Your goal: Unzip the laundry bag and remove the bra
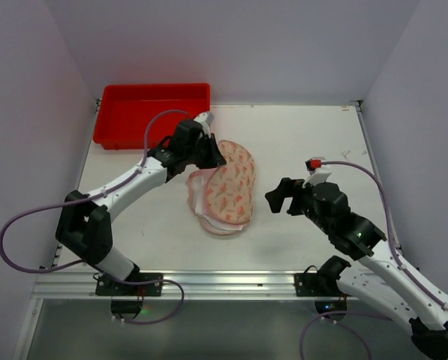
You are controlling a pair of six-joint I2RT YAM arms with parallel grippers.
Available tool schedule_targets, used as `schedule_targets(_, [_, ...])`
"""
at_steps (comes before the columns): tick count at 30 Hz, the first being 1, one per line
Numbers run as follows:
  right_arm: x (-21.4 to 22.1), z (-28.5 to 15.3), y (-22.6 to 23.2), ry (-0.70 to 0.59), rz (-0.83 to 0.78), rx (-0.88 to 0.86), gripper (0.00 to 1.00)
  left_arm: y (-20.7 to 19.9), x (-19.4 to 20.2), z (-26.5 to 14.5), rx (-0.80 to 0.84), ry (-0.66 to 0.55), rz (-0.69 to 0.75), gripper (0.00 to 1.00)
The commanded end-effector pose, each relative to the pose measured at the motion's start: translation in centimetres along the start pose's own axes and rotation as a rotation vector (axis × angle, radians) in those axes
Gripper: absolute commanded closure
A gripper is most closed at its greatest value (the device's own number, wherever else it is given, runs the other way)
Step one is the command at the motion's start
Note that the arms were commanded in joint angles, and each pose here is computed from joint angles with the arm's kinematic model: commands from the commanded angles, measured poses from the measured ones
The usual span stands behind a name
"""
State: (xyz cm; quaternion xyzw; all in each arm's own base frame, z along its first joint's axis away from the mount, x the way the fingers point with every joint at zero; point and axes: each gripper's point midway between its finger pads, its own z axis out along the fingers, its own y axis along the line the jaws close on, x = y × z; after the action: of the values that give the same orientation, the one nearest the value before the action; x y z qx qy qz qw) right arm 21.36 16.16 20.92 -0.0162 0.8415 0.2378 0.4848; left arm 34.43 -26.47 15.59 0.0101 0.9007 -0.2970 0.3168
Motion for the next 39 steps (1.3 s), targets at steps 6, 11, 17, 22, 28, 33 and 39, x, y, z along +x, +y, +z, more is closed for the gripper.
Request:
schedule_targets(6, [-2.8, -3.0, -3.3, -0.211, 0.107, 0.127, 0.01, -15.6, 0.7, 3.1, 0.291, 0.054, 0.107, 0.74])
schedule_targets(11, [-3.8, -5.3, -4.8, -0.323, 0.153, 0.143, 0.01, -20.9, 4.8, 6.2, 0.377, 0.173, 0.147, 0.43])
schedule_targets(17, [-5.1, -7.7, -6.5, -0.442, 0.174, 0.180, 0.01, -20.8, 2.0, 3.7, 0.304, 0.060, 0.175, 0.00])
schedule_targets(22, [-5.4, -7.8, -5.6, -0.449, 0.155, 0.128, 0.01, -14.0, -0.2, -0.6, 0.177, -0.067, 0.072, 0.00])
schedule_targets(28, [-3.9, -4.6, -2.5, -0.309, 0.064, 0.020, 0.01, -3.1, 1.6, -2.0, 0.014, -0.044, -0.050, 0.04])
schedule_targets(33, [-2.6, -2.0, -0.7, -0.223, 0.041, -0.039, 0.01, 0.1, 3.3, -1.2, -0.021, 0.007, -0.072, 0.10])
schedule_targets(39, [-1.7, -1.0, 0.4, -0.170, 0.036, -0.083, 0.01, 2.6, 3.9, 1.1, -0.079, 0.040, -0.095, 0.12])
